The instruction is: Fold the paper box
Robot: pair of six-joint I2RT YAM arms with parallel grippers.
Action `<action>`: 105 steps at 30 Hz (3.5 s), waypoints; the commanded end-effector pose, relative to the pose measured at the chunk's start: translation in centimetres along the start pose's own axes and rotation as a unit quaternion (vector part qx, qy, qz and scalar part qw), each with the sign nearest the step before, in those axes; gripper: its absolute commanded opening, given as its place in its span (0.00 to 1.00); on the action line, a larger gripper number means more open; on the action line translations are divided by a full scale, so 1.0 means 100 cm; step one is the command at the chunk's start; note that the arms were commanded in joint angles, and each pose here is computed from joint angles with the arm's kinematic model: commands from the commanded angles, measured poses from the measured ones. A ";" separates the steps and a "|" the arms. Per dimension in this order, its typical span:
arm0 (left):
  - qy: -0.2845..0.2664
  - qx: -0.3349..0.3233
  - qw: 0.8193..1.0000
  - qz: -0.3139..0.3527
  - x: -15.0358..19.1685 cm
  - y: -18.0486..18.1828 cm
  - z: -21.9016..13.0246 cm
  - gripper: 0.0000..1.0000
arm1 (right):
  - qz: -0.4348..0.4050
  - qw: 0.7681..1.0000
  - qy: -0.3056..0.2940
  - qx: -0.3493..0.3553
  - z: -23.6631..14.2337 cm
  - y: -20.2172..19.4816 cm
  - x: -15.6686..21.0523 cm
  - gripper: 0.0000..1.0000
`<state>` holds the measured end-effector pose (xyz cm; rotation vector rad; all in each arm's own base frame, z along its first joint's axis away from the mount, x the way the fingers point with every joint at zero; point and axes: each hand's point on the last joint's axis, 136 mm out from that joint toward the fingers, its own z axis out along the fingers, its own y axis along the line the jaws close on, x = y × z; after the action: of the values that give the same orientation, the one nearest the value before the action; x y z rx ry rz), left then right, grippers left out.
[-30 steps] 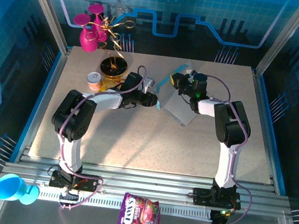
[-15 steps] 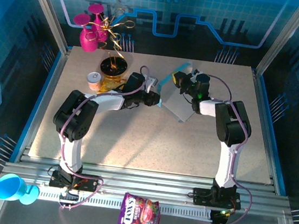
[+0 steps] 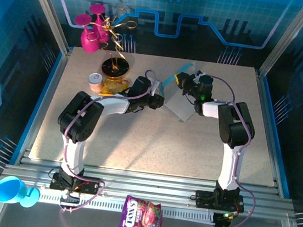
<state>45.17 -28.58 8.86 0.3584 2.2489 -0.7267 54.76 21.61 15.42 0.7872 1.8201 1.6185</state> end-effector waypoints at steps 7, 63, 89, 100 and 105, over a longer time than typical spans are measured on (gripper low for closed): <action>-0.073 -0.031 0.997 0.020 -0.036 -0.001 0.003 0.30 | 0.009 1.000 0.002 -0.012 0.000 0.000 -0.001 0.00; -0.017 0.134 0.991 -0.027 0.037 -0.098 -0.080 0.48 | 0.005 0.967 -0.142 0.213 -0.133 -0.013 0.054 0.00; -0.052 0.080 0.990 -0.101 0.057 -0.059 -0.092 0.27 | 0.001 0.985 -0.102 0.141 -0.100 -0.015 0.018 0.00; -0.041 0.078 0.993 -0.074 0.054 -0.061 -0.039 0.26 | 0.013 0.991 -0.087 0.103 -0.100 -0.012 0.016 0.00; -0.053 0.081 0.994 -0.045 0.045 -0.072 -0.025 0.27 | 0.014 0.995 -0.067 0.077 -0.102 -0.009 0.015 0.00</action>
<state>35.96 -31.22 7.92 0.2309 2.2238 -0.9761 45.95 16.27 15.30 1.0053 1.8840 1.3536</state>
